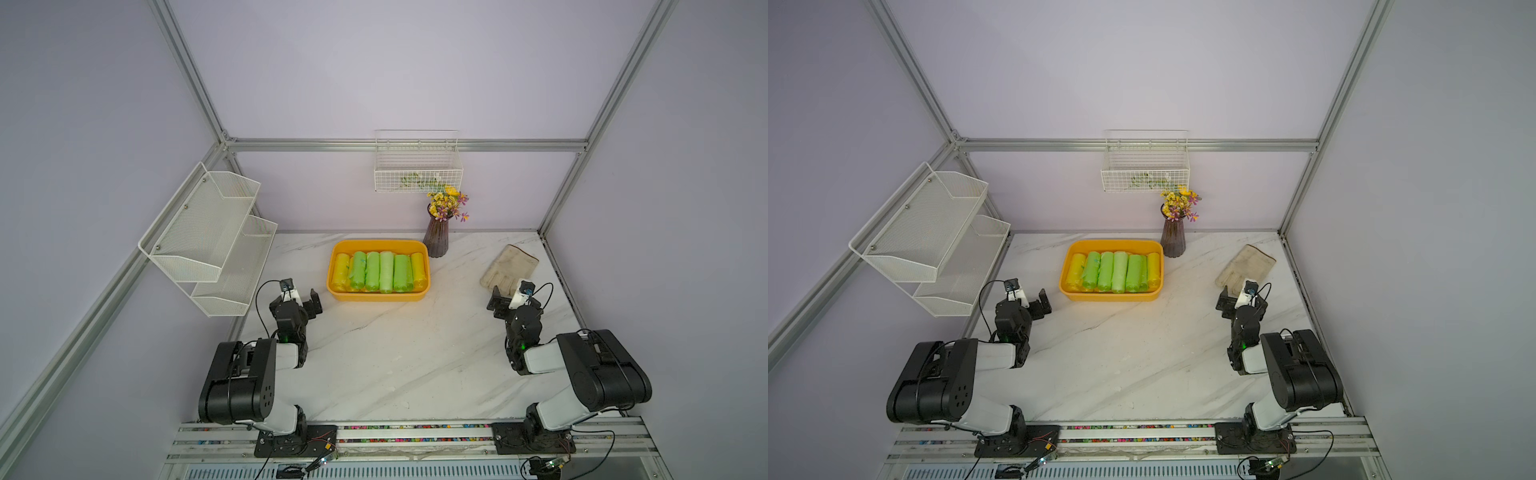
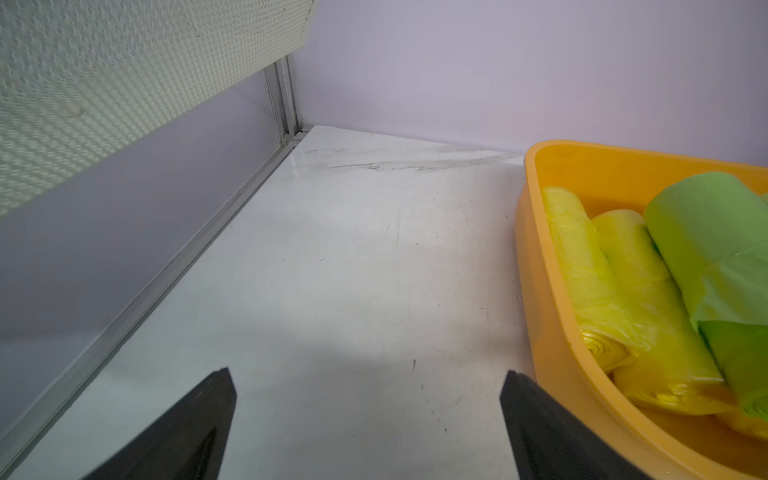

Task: Put the roll of trash bags into the storage box
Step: Reset both arms

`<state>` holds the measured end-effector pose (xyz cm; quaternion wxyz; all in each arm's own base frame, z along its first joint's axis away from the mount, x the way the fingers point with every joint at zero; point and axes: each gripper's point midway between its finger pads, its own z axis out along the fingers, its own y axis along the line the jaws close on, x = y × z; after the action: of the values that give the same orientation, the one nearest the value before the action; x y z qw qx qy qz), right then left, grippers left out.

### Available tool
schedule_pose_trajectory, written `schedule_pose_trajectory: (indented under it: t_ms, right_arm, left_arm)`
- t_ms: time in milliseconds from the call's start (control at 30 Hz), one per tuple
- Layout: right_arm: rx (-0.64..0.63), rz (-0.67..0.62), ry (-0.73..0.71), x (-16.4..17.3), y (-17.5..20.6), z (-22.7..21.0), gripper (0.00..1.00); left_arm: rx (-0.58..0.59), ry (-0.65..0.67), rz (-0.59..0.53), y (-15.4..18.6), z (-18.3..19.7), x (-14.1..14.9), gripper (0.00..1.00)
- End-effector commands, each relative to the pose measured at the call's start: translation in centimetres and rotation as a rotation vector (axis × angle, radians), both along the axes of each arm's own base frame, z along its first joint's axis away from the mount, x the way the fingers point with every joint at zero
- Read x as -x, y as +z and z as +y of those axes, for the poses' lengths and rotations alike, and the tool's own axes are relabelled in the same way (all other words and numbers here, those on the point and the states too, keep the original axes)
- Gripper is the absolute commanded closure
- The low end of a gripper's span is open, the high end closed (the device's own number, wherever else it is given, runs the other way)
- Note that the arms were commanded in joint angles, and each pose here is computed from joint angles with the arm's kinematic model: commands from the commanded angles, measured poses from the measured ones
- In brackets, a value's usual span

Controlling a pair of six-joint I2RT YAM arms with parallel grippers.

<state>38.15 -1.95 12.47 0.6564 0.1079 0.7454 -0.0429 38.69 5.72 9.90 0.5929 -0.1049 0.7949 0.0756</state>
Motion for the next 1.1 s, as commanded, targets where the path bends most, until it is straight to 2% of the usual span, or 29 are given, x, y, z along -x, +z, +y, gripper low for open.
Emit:
schedule_pose_trajectory:
  t_ms: [0, 133, 1067]
  right_arm:
    - [-0.011, -0.047, -0.013, -0.08, 1.06, -0.24, 0.01]
    - [-0.005, -0.044, -0.006, -0.25, 1.04, -0.15, 0.01]
    - [-0.002, -0.04, -0.002, -0.31, 0.95, -0.07, 0.01]
  left_arm:
    - [-0.036, -0.049, -0.066, 1.73, -0.96, -0.51, 0.0]
    - [-0.038, -0.069, -0.022, 1.29, -1.23, -1.17, 0.0]
    - [-0.04, -0.071, -0.027, 1.31, -1.27, -1.17, 0.0]
